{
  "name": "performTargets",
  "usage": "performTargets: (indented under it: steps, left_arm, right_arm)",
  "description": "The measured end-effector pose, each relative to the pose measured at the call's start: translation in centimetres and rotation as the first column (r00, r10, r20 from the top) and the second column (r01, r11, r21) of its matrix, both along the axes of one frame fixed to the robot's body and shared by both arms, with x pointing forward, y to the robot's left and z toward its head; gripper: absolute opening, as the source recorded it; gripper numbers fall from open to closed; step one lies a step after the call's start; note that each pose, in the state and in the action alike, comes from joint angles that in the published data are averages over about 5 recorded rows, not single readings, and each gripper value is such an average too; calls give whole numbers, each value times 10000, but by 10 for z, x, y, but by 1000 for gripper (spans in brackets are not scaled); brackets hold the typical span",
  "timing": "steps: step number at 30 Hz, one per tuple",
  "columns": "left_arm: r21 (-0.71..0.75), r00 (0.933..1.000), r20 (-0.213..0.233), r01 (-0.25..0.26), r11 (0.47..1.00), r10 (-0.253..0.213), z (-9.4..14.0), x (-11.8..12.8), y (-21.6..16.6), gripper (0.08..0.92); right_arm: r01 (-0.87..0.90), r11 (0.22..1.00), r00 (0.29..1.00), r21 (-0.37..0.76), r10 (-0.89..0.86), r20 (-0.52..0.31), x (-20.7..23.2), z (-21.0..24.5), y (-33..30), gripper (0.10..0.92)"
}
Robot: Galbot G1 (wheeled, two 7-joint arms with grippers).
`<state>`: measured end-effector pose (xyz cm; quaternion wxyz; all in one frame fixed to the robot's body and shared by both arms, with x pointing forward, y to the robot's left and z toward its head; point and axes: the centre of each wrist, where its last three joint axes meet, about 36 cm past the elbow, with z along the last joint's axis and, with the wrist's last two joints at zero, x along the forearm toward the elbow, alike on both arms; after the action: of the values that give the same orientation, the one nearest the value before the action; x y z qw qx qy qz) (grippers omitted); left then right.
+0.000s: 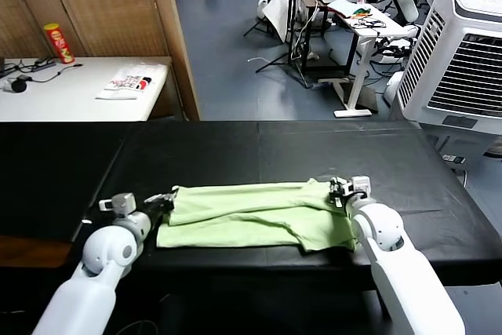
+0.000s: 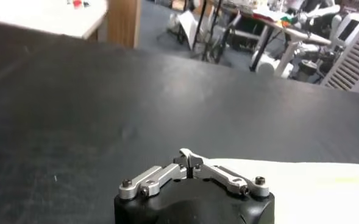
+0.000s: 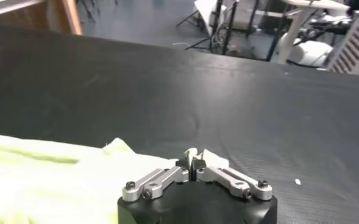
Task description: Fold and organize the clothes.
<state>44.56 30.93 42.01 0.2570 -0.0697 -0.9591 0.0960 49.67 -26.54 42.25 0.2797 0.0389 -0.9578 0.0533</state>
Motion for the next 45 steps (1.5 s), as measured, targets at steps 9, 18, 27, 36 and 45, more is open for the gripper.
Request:
performTargets:
  steps: [9,18,27,36,45]
  left_arm:
    - [33,9994,317,-120,9999,119,5,7,8,275]
    - [345,9974,653,-327,9989,304,22,-3,26,741]
    - [251,9967,777,-263,9993,243,15,-63,4,798]
    - [-179,9982,402,-440,9989,447,-6,-87,-15,798]
    - [-229,9979,326,-560,9982,567,-25,-91,-24,710]
  right_arm:
    - [-119,9993,9985,354,100,545,-9,14,-9,454]
    - [-176,9981,9926,590,103,1208,-37,44,-24,792]
    - [-353,9922,9867,1194,156,1615,-84,62,-32,798]
    - [-478,9903,9812,1304,221,1919,-112,77,-31,798]
    - [-698,9884,9771,1348,405,2089,-122,81,-25,798]
